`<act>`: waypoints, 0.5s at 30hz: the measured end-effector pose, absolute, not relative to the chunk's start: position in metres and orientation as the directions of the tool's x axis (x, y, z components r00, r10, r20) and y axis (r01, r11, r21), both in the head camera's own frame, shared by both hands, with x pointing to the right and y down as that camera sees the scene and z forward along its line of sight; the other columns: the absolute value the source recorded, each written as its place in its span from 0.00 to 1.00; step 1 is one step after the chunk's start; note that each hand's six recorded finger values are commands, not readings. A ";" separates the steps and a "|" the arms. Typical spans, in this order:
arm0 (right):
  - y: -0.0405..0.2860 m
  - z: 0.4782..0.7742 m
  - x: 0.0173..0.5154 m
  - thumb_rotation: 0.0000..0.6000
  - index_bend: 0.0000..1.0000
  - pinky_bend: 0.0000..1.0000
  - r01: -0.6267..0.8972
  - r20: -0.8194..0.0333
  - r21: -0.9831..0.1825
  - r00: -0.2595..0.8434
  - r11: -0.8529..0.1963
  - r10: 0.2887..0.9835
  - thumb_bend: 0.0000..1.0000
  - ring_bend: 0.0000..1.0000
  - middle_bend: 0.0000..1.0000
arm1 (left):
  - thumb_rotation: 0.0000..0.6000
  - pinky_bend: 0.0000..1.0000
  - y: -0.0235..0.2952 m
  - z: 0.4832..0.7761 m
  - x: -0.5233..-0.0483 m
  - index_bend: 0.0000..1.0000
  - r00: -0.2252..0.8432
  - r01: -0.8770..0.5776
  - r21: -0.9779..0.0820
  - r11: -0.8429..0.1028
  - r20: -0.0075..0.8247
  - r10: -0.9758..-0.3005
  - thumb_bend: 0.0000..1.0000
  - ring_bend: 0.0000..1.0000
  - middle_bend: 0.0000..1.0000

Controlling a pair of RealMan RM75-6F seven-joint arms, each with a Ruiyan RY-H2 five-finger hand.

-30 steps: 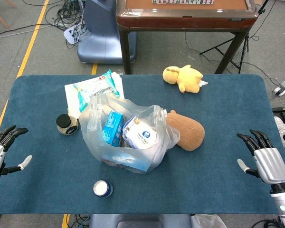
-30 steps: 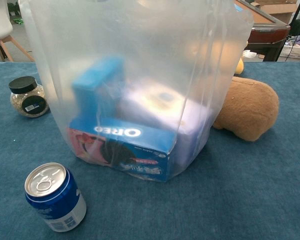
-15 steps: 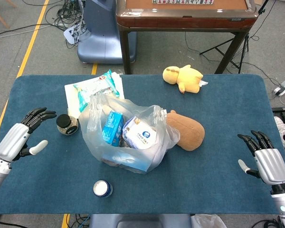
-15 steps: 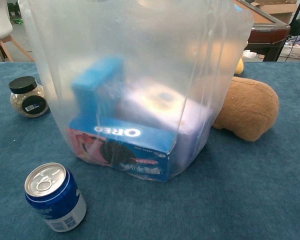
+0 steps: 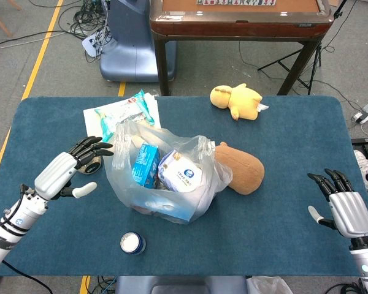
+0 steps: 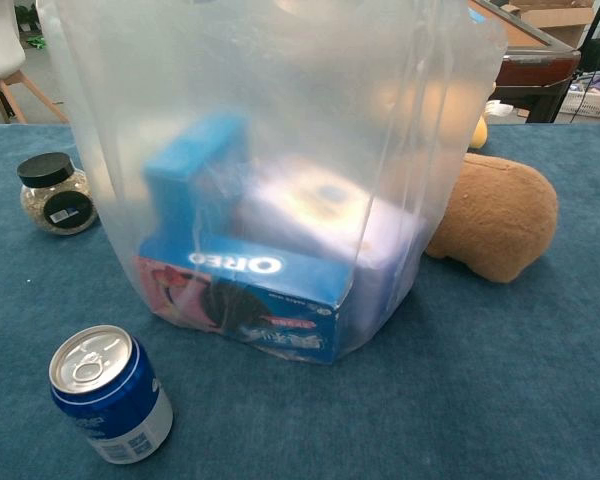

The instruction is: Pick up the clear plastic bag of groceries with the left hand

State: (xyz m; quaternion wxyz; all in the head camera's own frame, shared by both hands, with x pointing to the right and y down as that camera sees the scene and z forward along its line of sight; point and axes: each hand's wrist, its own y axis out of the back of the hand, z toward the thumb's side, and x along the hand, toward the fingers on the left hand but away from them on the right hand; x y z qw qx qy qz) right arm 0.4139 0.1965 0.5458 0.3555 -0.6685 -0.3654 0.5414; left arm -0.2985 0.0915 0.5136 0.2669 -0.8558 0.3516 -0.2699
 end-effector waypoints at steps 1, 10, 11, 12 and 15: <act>0.197 0.546 0.414 1.00 0.17 0.10 0.104 -0.465 -0.871 0.145 -0.480 0.874 0.32 0.07 0.22 | 0.07 0.00 0.091 0.514 -0.295 0.22 0.614 -0.461 -0.640 -0.615 0.270 -0.742 0.13 0.04 0.13; 0.198 0.546 0.415 1.00 0.17 0.10 0.103 -0.468 -0.869 0.142 -0.484 0.872 0.32 0.07 0.22 | 0.07 0.00 0.086 0.514 -0.265 0.22 0.683 -0.466 -0.582 -0.666 0.242 -0.689 0.13 0.05 0.13; 0.198 0.547 0.415 1.00 0.17 0.10 0.102 -0.470 -0.869 0.141 -0.485 0.872 0.32 0.07 0.22 | 0.07 0.00 0.086 0.515 -0.262 0.22 0.689 -0.464 -0.578 -0.671 0.241 -0.683 0.13 0.05 0.13; 0.198 0.547 0.415 1.00 0.17 0.10 0.103 -0.471 -0.868 0.140 -0.486 0.871 0.32 0.07 0.22 | 0.07 0.00 0.086 0.515 -0.258 0.22 0.697 -0.460 -0.573 -0.679 0.241 -0.675 0.13 0.05 0.13; 0.199 0.548 0.415 1.00 0.17 0.10 0.103 -0.472 -0.867 0.142 -0.488 0.870 0.32 0.07 0.22 | 0.07 0.00 0.086 0.519 -0.249 0.22 0.713 -0.452 -0.557 -0.697 0.244 -0.657 0.13 0.05 0.13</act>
